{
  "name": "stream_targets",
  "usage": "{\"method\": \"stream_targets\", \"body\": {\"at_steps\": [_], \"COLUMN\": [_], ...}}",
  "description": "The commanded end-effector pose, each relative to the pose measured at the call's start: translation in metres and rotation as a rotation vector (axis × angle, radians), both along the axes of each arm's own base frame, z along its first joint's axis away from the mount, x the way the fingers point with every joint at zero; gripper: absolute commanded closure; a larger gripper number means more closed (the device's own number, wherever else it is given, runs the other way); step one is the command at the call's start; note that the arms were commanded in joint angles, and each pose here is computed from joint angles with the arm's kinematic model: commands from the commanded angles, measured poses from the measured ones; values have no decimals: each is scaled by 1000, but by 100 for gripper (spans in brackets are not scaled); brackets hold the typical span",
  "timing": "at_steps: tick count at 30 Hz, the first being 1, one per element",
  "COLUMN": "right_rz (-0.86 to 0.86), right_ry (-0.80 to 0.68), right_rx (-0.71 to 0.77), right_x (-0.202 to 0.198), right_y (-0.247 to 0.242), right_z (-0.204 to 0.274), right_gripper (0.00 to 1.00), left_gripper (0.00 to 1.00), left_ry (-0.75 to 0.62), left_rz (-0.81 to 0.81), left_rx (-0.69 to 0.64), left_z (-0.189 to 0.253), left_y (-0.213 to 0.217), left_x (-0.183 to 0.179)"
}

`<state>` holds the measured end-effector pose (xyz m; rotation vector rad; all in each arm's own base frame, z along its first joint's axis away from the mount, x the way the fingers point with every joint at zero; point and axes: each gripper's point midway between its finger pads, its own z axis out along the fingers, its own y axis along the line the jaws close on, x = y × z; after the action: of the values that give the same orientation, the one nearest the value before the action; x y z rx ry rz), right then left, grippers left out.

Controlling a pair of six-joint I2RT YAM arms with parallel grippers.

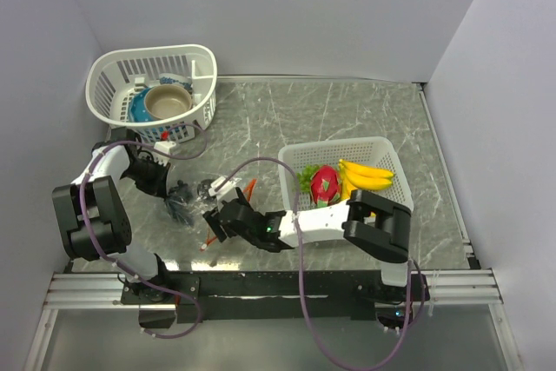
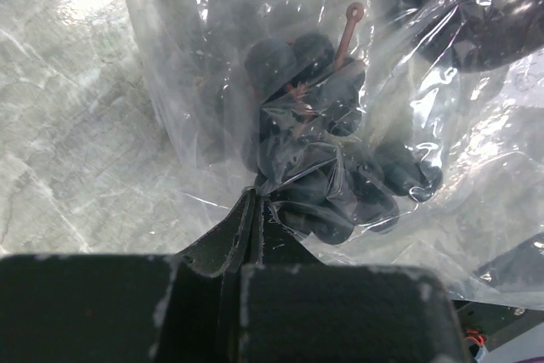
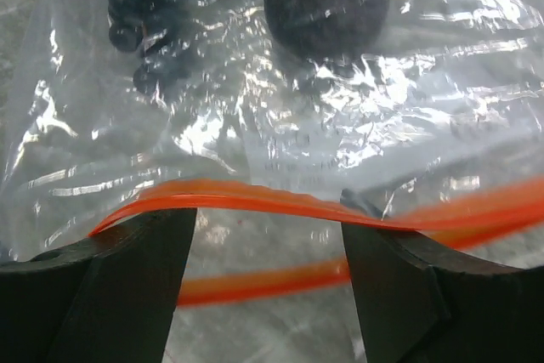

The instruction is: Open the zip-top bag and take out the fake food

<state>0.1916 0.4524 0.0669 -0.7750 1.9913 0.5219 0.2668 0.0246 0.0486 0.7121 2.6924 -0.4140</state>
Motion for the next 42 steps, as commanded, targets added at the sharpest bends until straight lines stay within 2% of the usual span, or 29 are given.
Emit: {"method": "stream_targets", "body": {"at_steps": [1, 3, 4, 10, 12, 16, 22, 31, 35, 42], "right_rz": [2, -14, -29, -96, -97, -40, 54, 256, 218, 29], "right_ry": [-46, -67, -77, -162, -186, -234, -200, -90, -95, -193], "right_rx": [79, 77, 84, 71, 53, 114, 187, 279, 250, 158], "right_x": [15, 22, 26, 55, 62, 64, 53, -7, -4, 29], "right_y": [28, 31, 32, 36, 37, 47, 70, 95, 91, 46], "right_z": [26, 26, 28, 26, 20, 26, 27, 26, 13, 0], "right_gripper": [18, 10, 0, 0, 0, 0, 0, 0, 0, 0], "left_gripper": [99, 99, 99, 99, 99, 99, 99, 99, 98, 97], "left_ry": [-1, 10, 13, 60, 67, 109, 93, 87, 114, 136], "left_rz": [-35, -47, -54, -167, -236, -311, -271, -276, -345, -379], "left_rx": [-56, -71, -82, -141, -149, -168, -166, -161, -151, -110], "left_z": [11, 14, 15, 27, 31, 34, 29, 8, -3, -18], "left_y": [-11, -13, -15, -26, -27, -30, -27, -54, -79, -81], "left_x": [-4, -7, -8, -30, -39, -54, -33, 5, 7, 8]}}
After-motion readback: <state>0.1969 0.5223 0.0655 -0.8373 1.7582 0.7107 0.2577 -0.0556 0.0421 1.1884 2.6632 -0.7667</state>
